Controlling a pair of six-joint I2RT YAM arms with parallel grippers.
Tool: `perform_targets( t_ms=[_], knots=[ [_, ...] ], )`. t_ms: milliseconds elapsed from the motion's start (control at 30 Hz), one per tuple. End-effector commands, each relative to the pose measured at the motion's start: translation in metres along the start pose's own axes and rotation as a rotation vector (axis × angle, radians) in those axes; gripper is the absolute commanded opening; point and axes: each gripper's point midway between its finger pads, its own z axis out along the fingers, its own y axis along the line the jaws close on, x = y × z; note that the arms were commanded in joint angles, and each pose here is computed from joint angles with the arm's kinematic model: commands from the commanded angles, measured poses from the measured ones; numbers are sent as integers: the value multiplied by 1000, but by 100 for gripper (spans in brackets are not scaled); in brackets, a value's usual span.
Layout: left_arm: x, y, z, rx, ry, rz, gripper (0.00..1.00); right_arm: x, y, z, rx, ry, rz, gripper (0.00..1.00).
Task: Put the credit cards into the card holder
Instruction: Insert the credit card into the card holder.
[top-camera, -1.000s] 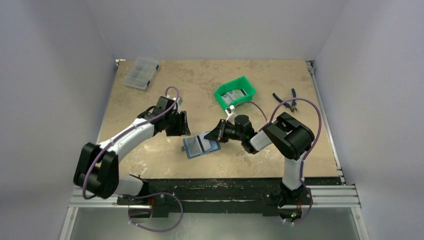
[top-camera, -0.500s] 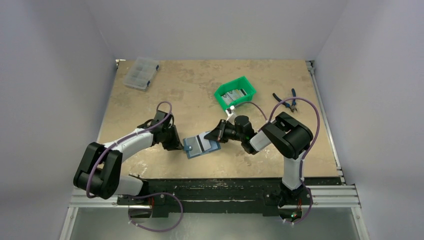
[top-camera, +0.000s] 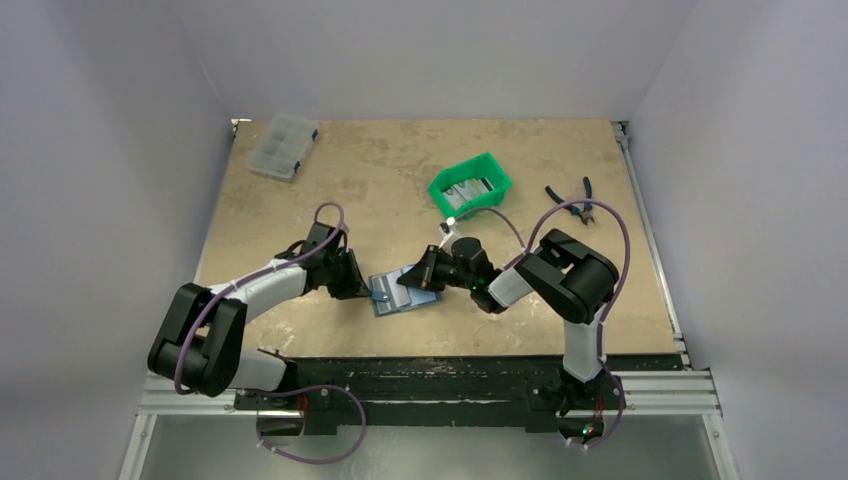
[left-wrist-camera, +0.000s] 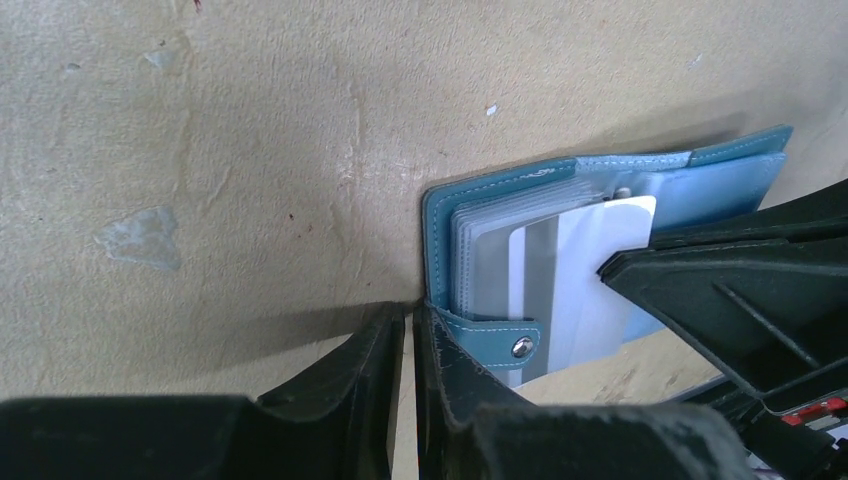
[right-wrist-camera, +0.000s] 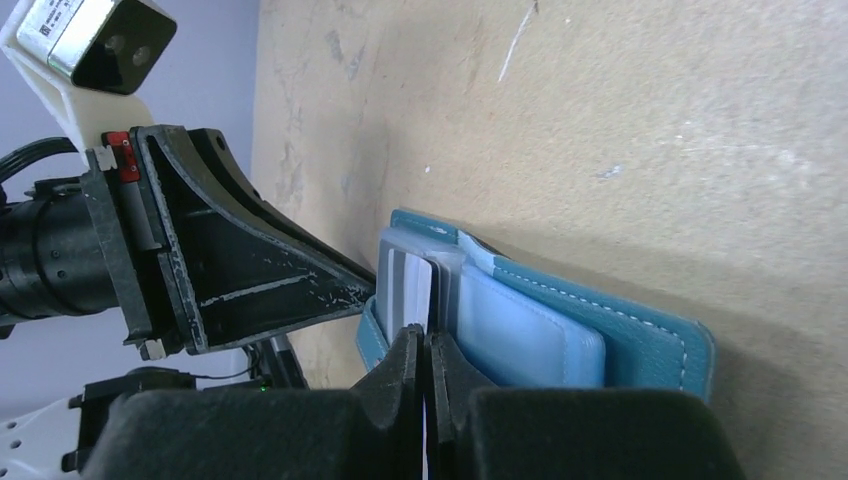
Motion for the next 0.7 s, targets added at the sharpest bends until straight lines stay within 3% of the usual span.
perform_targets(
  t_ms=[0, 133, 233, 400, 533, 667],
  knots=[
    [9, 2, 5, 16, 10, -20, 15, 9, 7, 6, 37, 14, -8, 8],
    [9, 2, 0, 21, 1, -13, 15, 9, 3, -3, 107, 84, -118, 29],
    [7, -1, -3, 36, -11, -6, 15, 15, 3, -9, 126, 179, -206, 34],
    [7, -4, -4, 52, -5, 5, 15, 24, 7, -18, 88, 226, -252, 39],
    [13, -11, -1, 93, 26, 6, 15, 30, 6, -12, 99, 250, -249, 40],
    [21, -22, 1, 135, 46, -1, 15, 36, 33, -2, 27, 213, -222, 42]
  ],
)
